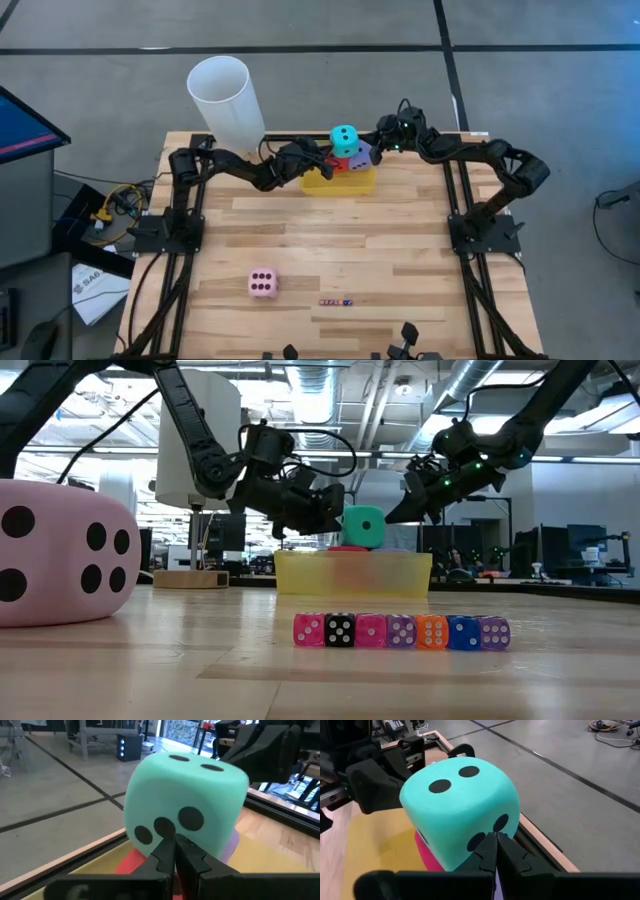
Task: Pick & Place Dice
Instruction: Put the big light blue dice into the yellow bin
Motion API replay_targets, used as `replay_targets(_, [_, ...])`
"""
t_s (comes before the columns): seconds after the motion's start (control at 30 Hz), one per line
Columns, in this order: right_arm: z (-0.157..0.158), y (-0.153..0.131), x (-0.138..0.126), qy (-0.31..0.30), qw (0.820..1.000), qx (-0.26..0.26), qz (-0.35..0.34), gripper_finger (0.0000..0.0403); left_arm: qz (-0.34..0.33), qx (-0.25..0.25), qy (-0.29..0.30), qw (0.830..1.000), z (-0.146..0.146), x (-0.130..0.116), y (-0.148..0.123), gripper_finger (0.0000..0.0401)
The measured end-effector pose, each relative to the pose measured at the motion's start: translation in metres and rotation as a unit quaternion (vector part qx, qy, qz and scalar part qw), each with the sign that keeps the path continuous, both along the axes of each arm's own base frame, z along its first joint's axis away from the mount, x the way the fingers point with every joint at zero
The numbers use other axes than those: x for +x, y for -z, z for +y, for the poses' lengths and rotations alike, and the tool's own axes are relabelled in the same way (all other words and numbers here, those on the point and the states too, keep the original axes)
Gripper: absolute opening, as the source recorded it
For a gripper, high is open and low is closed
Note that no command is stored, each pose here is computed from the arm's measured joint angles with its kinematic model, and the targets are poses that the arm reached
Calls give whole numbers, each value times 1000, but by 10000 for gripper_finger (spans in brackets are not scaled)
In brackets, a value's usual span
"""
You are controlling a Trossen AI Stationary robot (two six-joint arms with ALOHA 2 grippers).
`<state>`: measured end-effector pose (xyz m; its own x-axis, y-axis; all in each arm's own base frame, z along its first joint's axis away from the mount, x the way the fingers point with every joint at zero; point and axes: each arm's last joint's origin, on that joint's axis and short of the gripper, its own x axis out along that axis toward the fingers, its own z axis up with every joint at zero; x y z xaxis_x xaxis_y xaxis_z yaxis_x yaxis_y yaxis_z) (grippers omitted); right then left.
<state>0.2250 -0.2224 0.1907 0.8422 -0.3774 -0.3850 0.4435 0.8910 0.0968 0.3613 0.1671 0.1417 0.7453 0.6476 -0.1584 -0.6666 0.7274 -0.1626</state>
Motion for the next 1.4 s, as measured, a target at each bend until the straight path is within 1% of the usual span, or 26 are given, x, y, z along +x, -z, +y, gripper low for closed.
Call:
replay_targets(0.4, [11, 0, 10, -26, 1000, 2, 0, 0, -1, 1, -4, 1000, 0, -1, -2, 0])
replay_targets(0.5, [14, 0, 12, -31, 1000, 1, 0, 0, 8, 9, -2, 1000, -1, 0, -2, 0])
replay_targets(0.77, [17, 0, 16, -37, 999, -1, 0, 0, 11, 12, -2, 1000, -9, 3, -1, 0])
replay_targets(1.03, [18, 0, 16, -38, 999, -1, -1, 0, 23, 27, -8, 999, -16, 5, -2, 0])
replay_targets(1.4, [22, -1, 20, -47, 999, -5, -5, 0, 24, 28, -9, 999, -17, 6, -2, 0])
